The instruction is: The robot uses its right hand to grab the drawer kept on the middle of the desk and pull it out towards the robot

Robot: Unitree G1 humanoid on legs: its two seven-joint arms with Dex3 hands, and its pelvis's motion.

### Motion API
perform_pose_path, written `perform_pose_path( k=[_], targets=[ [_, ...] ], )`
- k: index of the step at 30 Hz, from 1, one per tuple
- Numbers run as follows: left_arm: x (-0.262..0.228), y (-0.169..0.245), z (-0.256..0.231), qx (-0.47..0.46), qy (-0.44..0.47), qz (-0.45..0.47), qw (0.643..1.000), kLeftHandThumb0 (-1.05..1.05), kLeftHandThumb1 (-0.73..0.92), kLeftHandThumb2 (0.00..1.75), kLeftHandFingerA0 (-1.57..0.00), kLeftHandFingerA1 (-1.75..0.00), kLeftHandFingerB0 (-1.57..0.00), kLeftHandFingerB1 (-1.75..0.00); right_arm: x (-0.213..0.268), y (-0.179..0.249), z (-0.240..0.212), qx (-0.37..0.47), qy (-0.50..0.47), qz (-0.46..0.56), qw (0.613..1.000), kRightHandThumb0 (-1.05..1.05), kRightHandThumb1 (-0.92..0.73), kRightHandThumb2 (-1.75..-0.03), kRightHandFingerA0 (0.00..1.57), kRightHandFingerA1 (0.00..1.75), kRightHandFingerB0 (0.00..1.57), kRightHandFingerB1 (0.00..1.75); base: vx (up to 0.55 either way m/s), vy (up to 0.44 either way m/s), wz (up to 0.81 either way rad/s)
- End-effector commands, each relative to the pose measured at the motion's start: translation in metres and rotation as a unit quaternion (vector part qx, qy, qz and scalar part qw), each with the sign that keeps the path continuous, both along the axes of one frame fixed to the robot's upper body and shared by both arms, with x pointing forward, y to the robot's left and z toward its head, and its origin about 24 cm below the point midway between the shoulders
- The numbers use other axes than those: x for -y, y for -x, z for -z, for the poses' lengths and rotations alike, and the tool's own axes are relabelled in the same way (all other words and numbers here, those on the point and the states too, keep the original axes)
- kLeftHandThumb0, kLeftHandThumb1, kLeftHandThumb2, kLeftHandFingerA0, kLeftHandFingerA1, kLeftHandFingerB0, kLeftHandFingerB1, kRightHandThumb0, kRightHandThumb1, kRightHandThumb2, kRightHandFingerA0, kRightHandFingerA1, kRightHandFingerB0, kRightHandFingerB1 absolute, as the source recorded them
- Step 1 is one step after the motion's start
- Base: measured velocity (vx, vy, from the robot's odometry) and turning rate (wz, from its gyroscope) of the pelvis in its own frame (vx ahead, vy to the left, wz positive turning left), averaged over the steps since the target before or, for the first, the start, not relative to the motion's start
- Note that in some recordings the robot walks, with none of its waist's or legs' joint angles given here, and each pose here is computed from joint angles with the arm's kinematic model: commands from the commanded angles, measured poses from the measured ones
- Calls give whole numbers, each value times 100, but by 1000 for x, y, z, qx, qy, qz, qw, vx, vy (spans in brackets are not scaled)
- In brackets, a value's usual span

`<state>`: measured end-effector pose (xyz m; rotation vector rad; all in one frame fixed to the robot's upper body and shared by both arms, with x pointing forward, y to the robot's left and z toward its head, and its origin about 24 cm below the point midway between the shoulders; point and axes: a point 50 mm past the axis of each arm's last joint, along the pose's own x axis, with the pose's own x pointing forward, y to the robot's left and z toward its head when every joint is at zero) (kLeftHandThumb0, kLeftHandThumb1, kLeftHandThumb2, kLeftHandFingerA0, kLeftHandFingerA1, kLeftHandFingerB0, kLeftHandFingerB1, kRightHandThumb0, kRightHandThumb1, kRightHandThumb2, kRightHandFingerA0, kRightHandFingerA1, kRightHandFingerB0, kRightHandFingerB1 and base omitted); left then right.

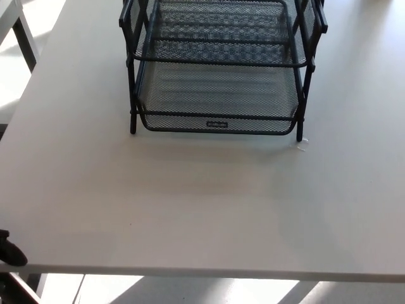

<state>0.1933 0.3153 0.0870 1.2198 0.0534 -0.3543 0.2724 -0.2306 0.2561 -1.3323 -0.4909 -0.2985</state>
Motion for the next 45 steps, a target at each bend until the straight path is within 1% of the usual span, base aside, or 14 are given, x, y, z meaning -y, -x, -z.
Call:
perform_pose_path(
  k=[1, 2, 3, 4, 5, 9, 19, 20, 22, 23, 25, 26, 42, 45],
  targets=[
    [-1, 2, 1, -3, -6, 5, 1000, -29, 54, 57, -80, -85, -80, -56, -25, -14, 0, 17, 34, -37, 999, -80, -69, -61, 17, 40, 13, 31, 0, 0, 0],
    [-1, 2, 0, -2, -10, 10, 1000, -29, 55, 56, -79, -84, -80, -55, -32, -18, 0, 23, 31, -51, 998, -80, -54, -90, 11, 50, 7, 43, 0, 0, 0],
    [-1, 2, 0, -2, -8, 11, 1000, -29, 55, 56, -78, -86, -79, -57, -47, -22, 1, 35, 34, -67, 997, -80, -67, -61, 16, 44, 13, 34, 0, 0, 0],
    [0, 2, 0, 1, -6, 11, 1000, -29, 55, 56, -80, -85, -80, -56, -56, -24, 0, 27, 25, -81, 996, -41, -34, -97, 0, 52, 0, 51, 0, 0, 0],
    [0, 2, 0, 2, -5, 12, 1000, -28, 55, 56, -80, -87, -80, -57, -63, -25, 0, 26, 29, -87, 995, -80, -69, -61, 13, 46, 12, 35, 0, 0, 0],
    [1, 1, -1, 0, -4, 9, 1000, -29, 55, 56, -80, -87, -79, -56, -97, -31, 2, 9, 26, -141, 990, -77, -63, -60, 12, 50, 16, 34, 0, 0, 0],
    [2, 0, 0, 2, -7, 12, 1000, -30, 56, 57, -79, -87, -79, -56, -151, -39, 18, -31, 52, -229, 972, -81, -63, -60, 13, 51, 15, 36, 0, 0, 0],
    [1, -1, 0, 1, -4, 12, 1000, -30, 56, 56, -80, -87, -79, -56, -159, -42, 21, -46, 57, -241, 968, -82, -50, -89, 13, 54, 11, 46, 0, 0, 0],
    [2, -1, 0, 1, -5, 13, 1000, -30, 56, 57, -80, -87, -79, -55, -160, -43, 22, -48, 58, -243, 967, -83, -50, -90, 15, 54, 11, 46, 0, 0, 0],
    [2, -1, 0, 2, -5, 13, 1000, -30, 56, 56, -80, -87, -79, -57, -164, -44, 24, -53, 64, -244, 966, -84, -65, -61, 20, 50, 14, 36, 0, 0, 0],
    [3, -2, -1, 5, -5, 16, 1000, -30, 56, 56, -80, -87, -79, -57, -167, -45, 25, -57, 72, -243, 966, -84, -65, -61, 20, 50, 14, 36, 0, 0, 0],
    [3, -2, -1, 2, -3, 12, 1000, -30, 56, 56, -80, -87, -79, -56, -172, -47, 31, -60, 74, -253, 963, -84, -49, -91, 19, 57, 12, 46, 0, 0, 0],
    [7, -6, -2, 9, -4, 25, 1000, -30, 56, 56, -80, -89, -80, -59, -164, -88, 68, -26, 155, -166, 973, -77, -42, -85, 25, 58, 18, 47, 0, 0, 0],
    [8, -4, -1, 5, -5, 29, 1000, -30, 55, 57, -82, -87, -82, -59, -159, -98, 76, -41, 152, -145, 977, -72, -42, -82, 17, 57, 12, 47, 0, 0, 0]
  ],
)
